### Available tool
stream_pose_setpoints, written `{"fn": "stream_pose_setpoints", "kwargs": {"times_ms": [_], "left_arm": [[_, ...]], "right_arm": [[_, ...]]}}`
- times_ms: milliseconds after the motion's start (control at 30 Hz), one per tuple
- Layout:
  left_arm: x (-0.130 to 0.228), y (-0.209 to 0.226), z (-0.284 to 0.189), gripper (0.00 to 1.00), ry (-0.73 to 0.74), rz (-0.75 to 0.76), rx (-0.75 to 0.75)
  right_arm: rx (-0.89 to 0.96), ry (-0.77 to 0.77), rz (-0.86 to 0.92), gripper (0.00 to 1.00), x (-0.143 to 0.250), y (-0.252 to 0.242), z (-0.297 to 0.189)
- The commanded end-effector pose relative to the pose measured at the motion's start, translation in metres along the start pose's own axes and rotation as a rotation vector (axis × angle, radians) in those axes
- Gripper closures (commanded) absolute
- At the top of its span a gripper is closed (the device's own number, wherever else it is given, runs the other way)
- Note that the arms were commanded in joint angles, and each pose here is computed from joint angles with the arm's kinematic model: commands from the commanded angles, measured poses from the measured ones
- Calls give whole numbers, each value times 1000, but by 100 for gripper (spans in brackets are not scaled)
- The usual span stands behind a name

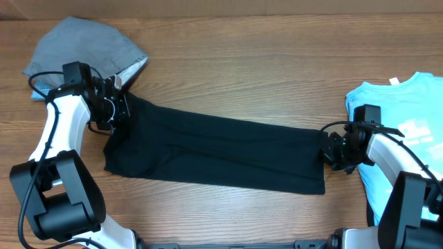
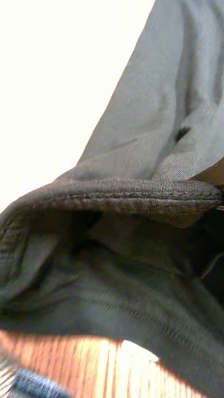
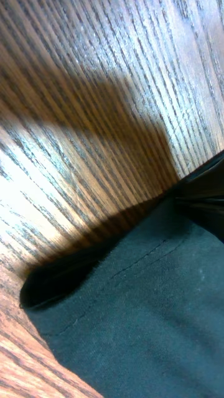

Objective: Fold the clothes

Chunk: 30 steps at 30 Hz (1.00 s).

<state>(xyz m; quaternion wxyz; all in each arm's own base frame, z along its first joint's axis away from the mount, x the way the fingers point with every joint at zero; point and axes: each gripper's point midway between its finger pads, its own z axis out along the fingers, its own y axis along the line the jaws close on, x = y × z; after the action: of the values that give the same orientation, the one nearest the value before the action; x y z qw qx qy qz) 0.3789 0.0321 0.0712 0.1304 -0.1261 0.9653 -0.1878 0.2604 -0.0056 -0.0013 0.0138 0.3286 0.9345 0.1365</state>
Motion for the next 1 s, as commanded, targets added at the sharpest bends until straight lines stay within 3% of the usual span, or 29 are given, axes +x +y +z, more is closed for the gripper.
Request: {"fn": "stream_pose_setpoints", "kwargs": {"times_ms": [0,233,267,300,333,367,433,500,700,900,967], "left_arm": [[-18,3,-15,96,-77,42,-35],[-28,7,-16,93,-118,56,-59],[-28,7,-16,87,-117,55,-60],[-27,7,-16,73,-112,54,-60],[-25,8,-16,50,-102,49,-66],[-22,10,-16,38,-93,45,-80],[-18,17,-16,30,-76,36,-118],[-14,21,-17,34,-60,29,-138],[-5,4,-20,57,-20,46,-52],[-9,-14,-46,69,-26,72,-16],[-16,-22,-60,83,-56,87,-4]], "right_arm": [[77,41,21,96,14,-20,13],[78,42,21,96,15,-20,13],[78,42,21,96,15,-20,13],[78,42,21,96,15,-20,13],[77,41,21,96,15,-20,13],[78,42,21,96,15,-20,13],[79,44,21,96,15,-20,13],[80,47,22,95,16,-20,13],[78,52,24,91,17,-20,13],[70,38,4,87,9,-10,-6],[50,0,-16,86,1,-1,-21]]}}
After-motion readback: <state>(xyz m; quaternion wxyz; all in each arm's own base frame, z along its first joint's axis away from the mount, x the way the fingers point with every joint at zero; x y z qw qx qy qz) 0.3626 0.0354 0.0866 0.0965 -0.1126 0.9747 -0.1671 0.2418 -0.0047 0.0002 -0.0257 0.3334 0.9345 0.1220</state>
